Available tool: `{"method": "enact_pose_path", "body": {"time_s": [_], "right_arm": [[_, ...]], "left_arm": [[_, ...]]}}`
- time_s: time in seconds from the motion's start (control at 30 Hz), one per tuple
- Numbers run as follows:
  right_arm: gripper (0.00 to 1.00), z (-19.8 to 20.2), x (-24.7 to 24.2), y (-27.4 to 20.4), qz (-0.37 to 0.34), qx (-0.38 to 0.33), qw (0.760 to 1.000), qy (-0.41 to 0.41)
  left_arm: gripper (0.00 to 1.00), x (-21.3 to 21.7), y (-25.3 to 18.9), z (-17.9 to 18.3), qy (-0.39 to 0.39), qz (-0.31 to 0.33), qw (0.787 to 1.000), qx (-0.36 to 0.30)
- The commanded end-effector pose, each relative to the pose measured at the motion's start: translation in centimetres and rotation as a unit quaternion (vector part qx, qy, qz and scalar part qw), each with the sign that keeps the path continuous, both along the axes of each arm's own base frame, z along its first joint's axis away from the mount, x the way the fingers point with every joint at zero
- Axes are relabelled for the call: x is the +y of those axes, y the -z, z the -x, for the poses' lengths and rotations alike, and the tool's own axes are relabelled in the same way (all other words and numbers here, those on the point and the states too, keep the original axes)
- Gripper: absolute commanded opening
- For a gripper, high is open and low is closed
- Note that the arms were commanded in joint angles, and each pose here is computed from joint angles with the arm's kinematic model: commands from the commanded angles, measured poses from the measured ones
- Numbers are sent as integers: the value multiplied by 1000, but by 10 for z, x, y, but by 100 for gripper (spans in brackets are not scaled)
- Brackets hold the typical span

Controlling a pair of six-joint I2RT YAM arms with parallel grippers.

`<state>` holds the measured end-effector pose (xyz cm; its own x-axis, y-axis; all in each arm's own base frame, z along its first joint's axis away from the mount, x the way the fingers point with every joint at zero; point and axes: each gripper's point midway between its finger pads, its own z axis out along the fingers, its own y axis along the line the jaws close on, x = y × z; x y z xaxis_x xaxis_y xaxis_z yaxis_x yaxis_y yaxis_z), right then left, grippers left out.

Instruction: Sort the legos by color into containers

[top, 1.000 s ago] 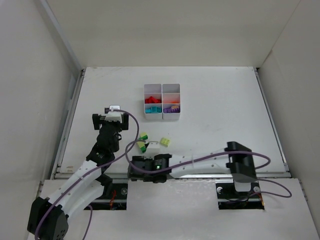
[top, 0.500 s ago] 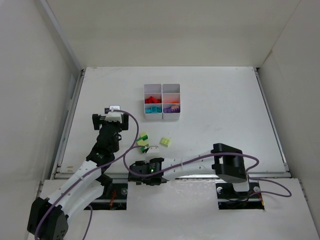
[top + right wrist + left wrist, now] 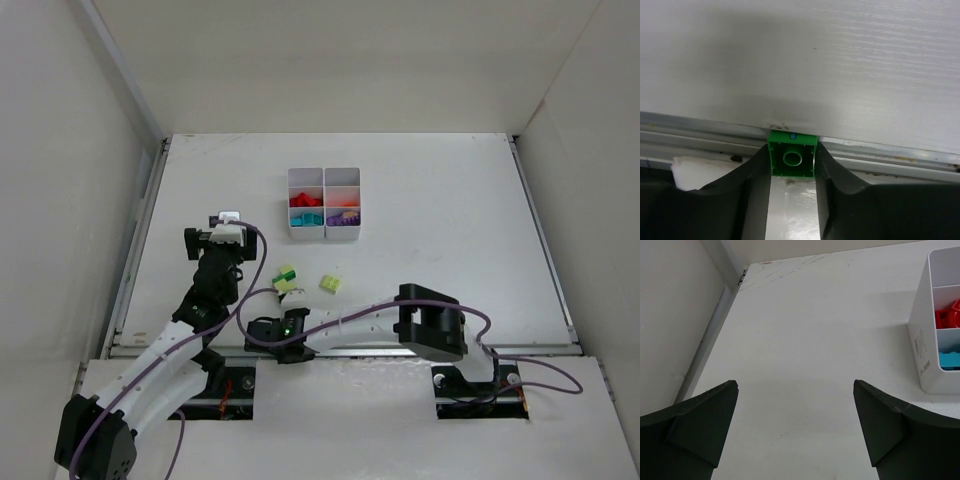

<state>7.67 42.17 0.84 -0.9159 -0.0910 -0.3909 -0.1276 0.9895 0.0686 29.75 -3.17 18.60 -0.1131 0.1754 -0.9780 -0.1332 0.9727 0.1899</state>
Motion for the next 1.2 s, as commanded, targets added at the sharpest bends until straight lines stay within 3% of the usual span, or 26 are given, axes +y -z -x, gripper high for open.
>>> {"method": "enact_pose_path", "body": {"time_s": [0.0, 0.03, 0.13, 0.27, 0.47, 0.53, 0.67, 0.9, 1.17], "right_arm": [[33, 2, 13, -13, -7, 2, 1000, -29], [29, 2, 13, -13, -7, 2, 1000, -29], [0, 1, 5, -21, -14, -1, 1000, -9], [0, -13, -3, -56, -22, -42, 999, 7], [0, -49, -17, -170, -79, -155, 984, 48], [0, -78, -33, -209, -97, -201, 972, 69], [0, -137, -70, -243, -68, -245, 965, 65], [0, -259, -95, -245, -45, -270, 962, 22], [0, -379, -114, -243, -61, -287, 956, 17]], "left_arm": [[100, -2, -10, 0, 5, 9, 1000, -22], [100, -2, -10, 0, 5, 9, 1000, -22], [100, -2, -10, 0, 5, 9, 1000, -22], [100, 0, -10, -1, 1, 9, 1000, -22], [100, 5, -10, -2, -5, 9, 1000, -22], [100, 11, -10, -3, -14, 9, 1000, -22], [100, 23, -7, -4, -26, 8, 999, -16], [100, 56, 18, -9, -65, 0, 997, 50], [100, 46, 61, -20, -6, 2, 981, 194]]}}
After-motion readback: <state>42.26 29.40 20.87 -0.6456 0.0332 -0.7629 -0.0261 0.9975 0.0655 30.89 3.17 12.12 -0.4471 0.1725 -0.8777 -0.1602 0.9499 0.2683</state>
